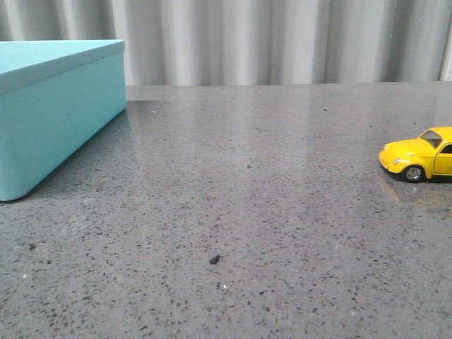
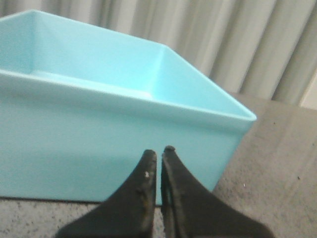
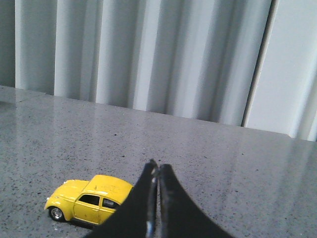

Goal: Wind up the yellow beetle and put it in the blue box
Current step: 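Move the right gripper over the yellow toy beetle car, then lower the right gripper onto the roof of the yellow beetle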

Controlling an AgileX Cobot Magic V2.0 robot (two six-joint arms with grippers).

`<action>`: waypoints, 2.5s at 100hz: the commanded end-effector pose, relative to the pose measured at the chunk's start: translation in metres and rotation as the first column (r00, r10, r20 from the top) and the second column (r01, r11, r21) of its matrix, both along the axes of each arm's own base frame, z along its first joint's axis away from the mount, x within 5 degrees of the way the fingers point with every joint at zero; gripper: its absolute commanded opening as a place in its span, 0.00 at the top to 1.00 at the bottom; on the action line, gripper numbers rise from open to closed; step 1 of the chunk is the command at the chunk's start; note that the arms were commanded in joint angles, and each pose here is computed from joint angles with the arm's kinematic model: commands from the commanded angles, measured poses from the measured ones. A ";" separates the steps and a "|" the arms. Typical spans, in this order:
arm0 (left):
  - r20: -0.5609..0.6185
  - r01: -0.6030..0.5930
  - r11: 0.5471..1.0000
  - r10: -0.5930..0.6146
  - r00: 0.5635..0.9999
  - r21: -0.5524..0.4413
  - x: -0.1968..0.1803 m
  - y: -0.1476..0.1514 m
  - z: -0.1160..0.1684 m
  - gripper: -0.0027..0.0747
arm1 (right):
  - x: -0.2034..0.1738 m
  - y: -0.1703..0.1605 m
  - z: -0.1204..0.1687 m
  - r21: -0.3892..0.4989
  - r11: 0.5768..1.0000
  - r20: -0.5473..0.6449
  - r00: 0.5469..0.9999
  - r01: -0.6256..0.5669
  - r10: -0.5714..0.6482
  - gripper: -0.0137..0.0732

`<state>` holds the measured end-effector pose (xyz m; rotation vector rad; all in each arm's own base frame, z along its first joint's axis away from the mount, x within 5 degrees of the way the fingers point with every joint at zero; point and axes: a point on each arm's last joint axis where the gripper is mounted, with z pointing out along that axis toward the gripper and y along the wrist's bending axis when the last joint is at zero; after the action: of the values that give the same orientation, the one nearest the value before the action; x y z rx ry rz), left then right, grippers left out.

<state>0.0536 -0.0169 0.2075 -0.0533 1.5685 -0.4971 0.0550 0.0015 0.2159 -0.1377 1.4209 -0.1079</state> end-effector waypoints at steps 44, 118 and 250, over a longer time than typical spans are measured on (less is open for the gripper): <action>0.070 -0.034 0.998 0.038 0.997 -0.055 -0.001 0.004 0.000 0.99 | -0.001 -0.002 -0.001 0.118 0.993 0.061 0.998 -0.004 -0.003 0.89; 0.089 0.013 0.981 0.005 0.996 -0.194 -0.004 0.002 0.050 0.99 | -0.023 -0.007 0.088 0.439 0.889 0.293 0.956 -0.134 -0.001 0.89; -0.160 0.375 0.924 -0.360 0.919 0.073 0.037 -0.049 0.129 0.99 | 0.197 0.039 0.126 0.158 0.987 -0.936 0.315 -0.035 0.161 0.89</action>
<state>0.0877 -0.0662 0.3196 0.3367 1.8397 -0.7079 0.2508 0.0397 0.3251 -0.2242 2.7392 0.2475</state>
